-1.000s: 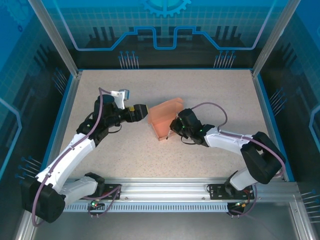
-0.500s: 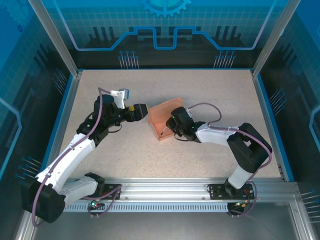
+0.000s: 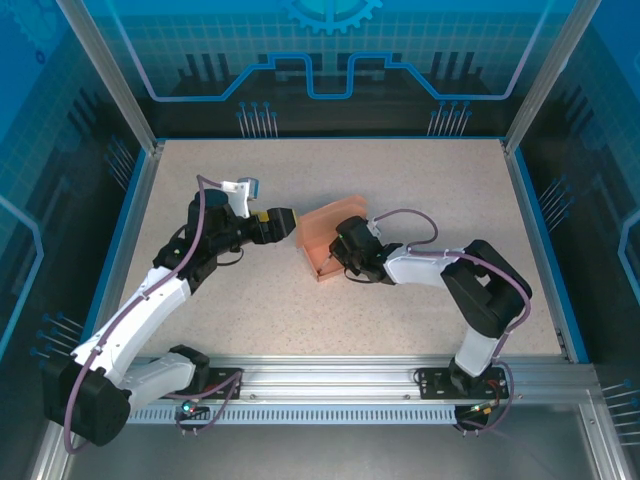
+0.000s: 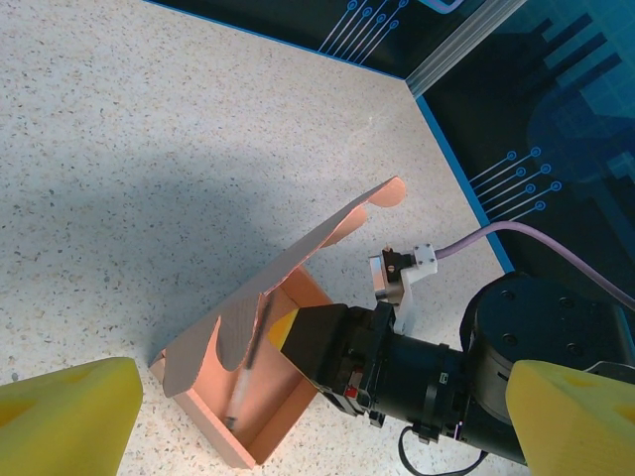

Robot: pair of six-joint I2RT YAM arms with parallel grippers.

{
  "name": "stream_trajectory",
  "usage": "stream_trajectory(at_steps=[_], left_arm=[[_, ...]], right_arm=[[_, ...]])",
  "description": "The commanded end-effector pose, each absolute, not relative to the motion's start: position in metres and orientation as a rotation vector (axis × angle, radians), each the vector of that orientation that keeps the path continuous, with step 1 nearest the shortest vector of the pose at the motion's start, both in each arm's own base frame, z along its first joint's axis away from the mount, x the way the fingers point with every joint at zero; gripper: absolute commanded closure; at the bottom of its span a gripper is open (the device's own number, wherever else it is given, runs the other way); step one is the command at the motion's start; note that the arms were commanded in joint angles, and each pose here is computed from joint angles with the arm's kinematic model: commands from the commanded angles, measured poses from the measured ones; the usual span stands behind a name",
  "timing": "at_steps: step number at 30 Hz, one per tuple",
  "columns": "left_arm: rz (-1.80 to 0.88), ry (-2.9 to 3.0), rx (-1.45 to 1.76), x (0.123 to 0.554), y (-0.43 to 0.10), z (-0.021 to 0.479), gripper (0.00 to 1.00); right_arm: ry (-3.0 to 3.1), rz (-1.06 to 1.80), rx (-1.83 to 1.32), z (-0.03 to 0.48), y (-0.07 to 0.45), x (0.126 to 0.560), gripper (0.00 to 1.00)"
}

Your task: Fold the paper box

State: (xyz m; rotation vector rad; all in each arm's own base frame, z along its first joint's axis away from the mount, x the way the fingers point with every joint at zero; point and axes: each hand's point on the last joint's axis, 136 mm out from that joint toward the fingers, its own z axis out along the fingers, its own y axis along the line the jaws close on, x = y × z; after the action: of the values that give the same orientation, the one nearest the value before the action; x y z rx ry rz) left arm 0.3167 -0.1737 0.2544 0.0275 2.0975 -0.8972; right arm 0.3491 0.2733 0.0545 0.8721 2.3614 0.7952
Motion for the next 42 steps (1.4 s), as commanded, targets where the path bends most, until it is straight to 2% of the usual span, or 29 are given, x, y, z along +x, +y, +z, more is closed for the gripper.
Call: stream_trajectory(at_steps=[1,6,11,20,25,30,42], left_arm=[[-0.898,2.110,0.040,0.314,-0.174,0.247,0.04],[-0.879,2.121,0.035,0.315,-0.172,0.242,0.04],[-0.847,2.129,0.021,0.316,-0.168,0.238,0.04],[-0.765,2.137,-0.040,0.322,-0.155,0.228,0.04],[-0.722,2.119,-0.097,0.330,-0.146,0.225,0.04],[-0.696,2.070,-0.159,0.342,-0.140,0.225,0.04],[-0.646,2.050,-0.198,0.345,-0.130,0.220,0.04]], right_arm=[[2.329,0.788,0.861,0.064,0.277,0.355,0.77],[2.329,0.779,0.832,0.069,0.274,0.355,0.74],[2.316,0.744,0.662,0.097,0.269,0.353,0.71],[2.350,0.556,0.236,0.137,0.230,0.331,0.54],[2.451,0.494,0.119,0.112,0.194,0.318,0.44],[2.496,0.643,0.053,0.091,0.190,0.325,0.36],[2.569,0.806,-0.180,0.059,0.234,0.338,0.36]])
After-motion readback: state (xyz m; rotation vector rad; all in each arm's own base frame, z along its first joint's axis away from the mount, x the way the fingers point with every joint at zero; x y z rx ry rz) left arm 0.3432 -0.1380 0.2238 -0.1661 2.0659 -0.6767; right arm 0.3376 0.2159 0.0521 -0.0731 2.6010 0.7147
